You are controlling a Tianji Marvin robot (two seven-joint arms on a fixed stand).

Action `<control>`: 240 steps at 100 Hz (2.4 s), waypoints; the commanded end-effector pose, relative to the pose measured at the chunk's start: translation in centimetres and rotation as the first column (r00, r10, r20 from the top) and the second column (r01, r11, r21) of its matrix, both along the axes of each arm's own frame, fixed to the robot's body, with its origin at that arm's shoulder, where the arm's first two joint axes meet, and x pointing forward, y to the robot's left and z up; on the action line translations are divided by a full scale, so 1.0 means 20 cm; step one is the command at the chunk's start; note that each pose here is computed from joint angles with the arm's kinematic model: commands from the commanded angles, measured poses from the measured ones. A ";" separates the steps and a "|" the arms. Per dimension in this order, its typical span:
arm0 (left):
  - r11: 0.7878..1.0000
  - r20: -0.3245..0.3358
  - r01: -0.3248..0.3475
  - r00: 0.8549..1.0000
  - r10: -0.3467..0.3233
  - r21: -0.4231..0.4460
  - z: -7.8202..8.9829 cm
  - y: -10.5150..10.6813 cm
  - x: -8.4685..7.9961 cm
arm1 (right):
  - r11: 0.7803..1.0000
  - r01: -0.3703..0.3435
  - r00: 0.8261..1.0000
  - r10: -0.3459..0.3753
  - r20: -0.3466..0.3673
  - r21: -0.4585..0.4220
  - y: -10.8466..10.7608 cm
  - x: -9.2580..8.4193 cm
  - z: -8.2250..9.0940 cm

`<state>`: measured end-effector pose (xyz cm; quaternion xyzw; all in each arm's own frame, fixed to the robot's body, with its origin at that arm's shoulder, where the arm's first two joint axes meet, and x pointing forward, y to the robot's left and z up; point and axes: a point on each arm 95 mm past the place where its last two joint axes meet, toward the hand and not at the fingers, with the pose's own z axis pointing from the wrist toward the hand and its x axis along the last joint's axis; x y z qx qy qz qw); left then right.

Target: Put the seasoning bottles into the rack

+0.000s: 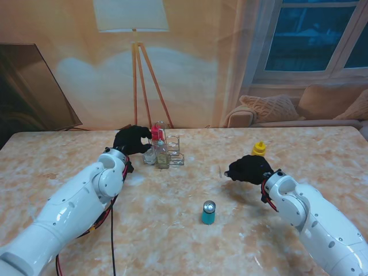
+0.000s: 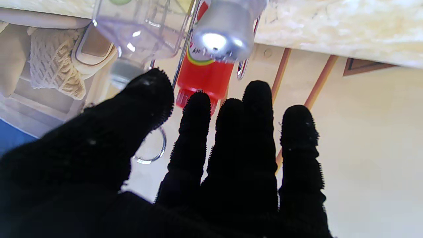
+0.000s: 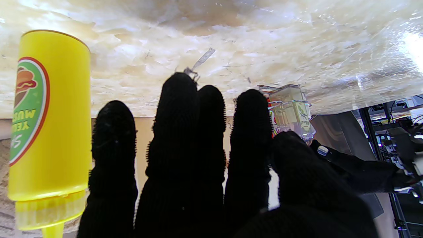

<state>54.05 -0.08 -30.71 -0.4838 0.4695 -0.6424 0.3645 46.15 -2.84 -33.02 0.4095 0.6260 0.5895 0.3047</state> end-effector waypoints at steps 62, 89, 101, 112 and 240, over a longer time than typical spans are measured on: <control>0.930 -0.138 0.343 0.923 -0.360 -0.135 0.04 -0.29 -0.39 | 1.000 -0.018 1.000 0.018 -0.016 -0.004 0.03 -0.04 -0.03; 0.881 -0.272 0.424 0.840 -0.469 -0.209 -0.06 -0.43 -0.44 | 1.000 -0.018 1.000 0.018 -0.015 -0.003 0.03 -0.04 -0.03; 0.865 -0.298 0.437 0.815 -0.497 -0.247 -0.08 -0.47 -0.46 | 1.000 -0.015 1.000 0.015 -0.012 -0.003 0.02 -0.04 -0.03; 0.849 -0.319 0.451 0.790 -0.524 -0.276 -0.09 -0.50 -0.48 | 1.000 -0.014 1.000 0.014 -0.011 -0.004 0.02 -0.04 -0.02; 0.711 -0.392 0.558 0.594 -0.702 -0.429 -0.23 -0.75 -0.64 | 1.000 0.003 1.000 -0.003 0.004 -0.009 0.00 -0.05 -0.02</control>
